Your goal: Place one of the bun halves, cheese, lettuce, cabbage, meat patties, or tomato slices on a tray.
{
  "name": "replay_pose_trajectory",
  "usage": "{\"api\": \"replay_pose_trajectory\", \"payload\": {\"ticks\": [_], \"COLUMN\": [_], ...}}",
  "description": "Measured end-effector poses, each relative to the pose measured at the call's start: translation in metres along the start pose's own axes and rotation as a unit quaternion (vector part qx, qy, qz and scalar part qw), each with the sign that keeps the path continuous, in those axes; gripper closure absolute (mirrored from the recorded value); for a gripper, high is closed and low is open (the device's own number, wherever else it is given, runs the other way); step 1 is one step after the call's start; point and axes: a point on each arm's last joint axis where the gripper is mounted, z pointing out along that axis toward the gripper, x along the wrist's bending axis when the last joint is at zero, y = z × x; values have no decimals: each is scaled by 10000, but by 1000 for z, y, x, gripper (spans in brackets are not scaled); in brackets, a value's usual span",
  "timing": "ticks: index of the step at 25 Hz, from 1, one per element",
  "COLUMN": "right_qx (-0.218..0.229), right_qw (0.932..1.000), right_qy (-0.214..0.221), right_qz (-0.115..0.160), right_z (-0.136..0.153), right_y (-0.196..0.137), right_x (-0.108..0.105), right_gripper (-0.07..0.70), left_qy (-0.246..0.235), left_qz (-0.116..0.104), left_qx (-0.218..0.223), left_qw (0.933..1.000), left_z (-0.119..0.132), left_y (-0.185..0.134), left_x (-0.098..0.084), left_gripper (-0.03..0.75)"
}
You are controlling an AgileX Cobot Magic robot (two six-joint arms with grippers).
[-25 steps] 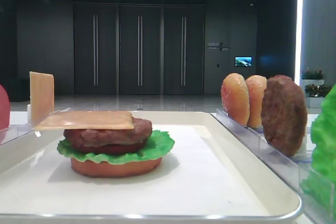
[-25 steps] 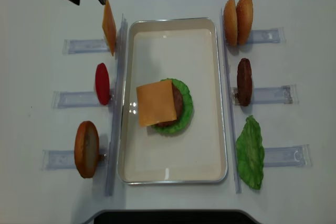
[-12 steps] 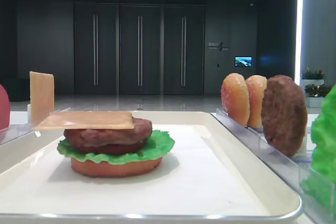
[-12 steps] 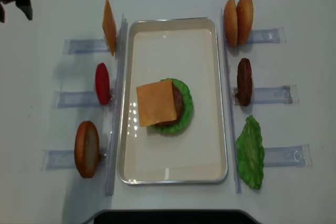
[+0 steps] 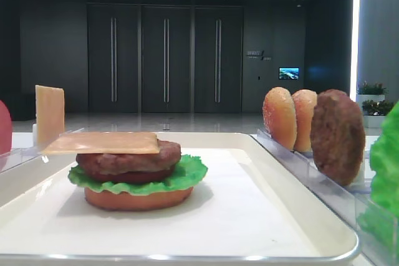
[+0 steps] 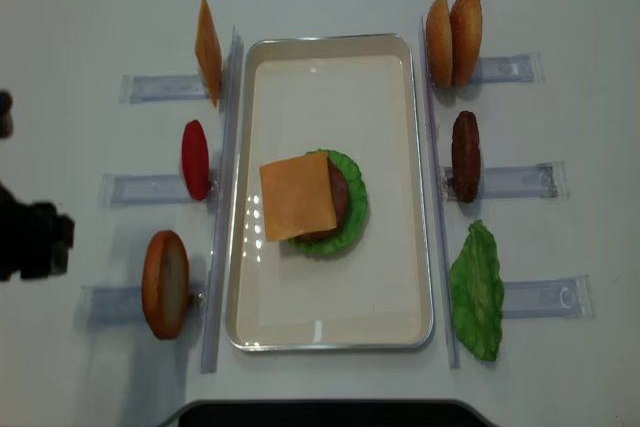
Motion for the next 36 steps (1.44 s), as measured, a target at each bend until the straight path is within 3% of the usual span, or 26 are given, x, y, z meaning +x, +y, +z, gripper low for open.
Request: {"api": "replay_pose_trajectory", "payload": {"ticks": [4, 7, 10, 17, 18, 36], "right_qx": [0, 0, 0, 0, 0, 0], "right_qw": [10000, 10000, 10000, 10000, 10000, 10000], "right_qy": [0, 0, 0, 2, 2, 2], "right_qz": [0, 0, 0, 1, 1, 1], "right_z": [0, 0, 0, 0, 0, 0], "right_y": [0, 0, 0, 0, 0, 0], "right_x": [0, 0, 0, 0, 0, 0], "right_gripper": [335, 335, 335, 335, 335, 335], "left_qy": [-161, -281, -310, -518, -534, -561], "left_qz": [-196, -420, -468, -80, -90, -33], "left_qx": [-815, -1553, -2028, -3483, -3560, -3578], "left_qw": [9963, 9866, 9776, 9359, 9329, 9321], "left_z": [-16, -37, -47, -66, -67, -67], "left_y": [-43, -66, -92, -137, -140, -142], "left_x": [1, 3, 5, 3, 3, 2], "left_gripper": [230, 230, 232, 234, 234, 256]}}
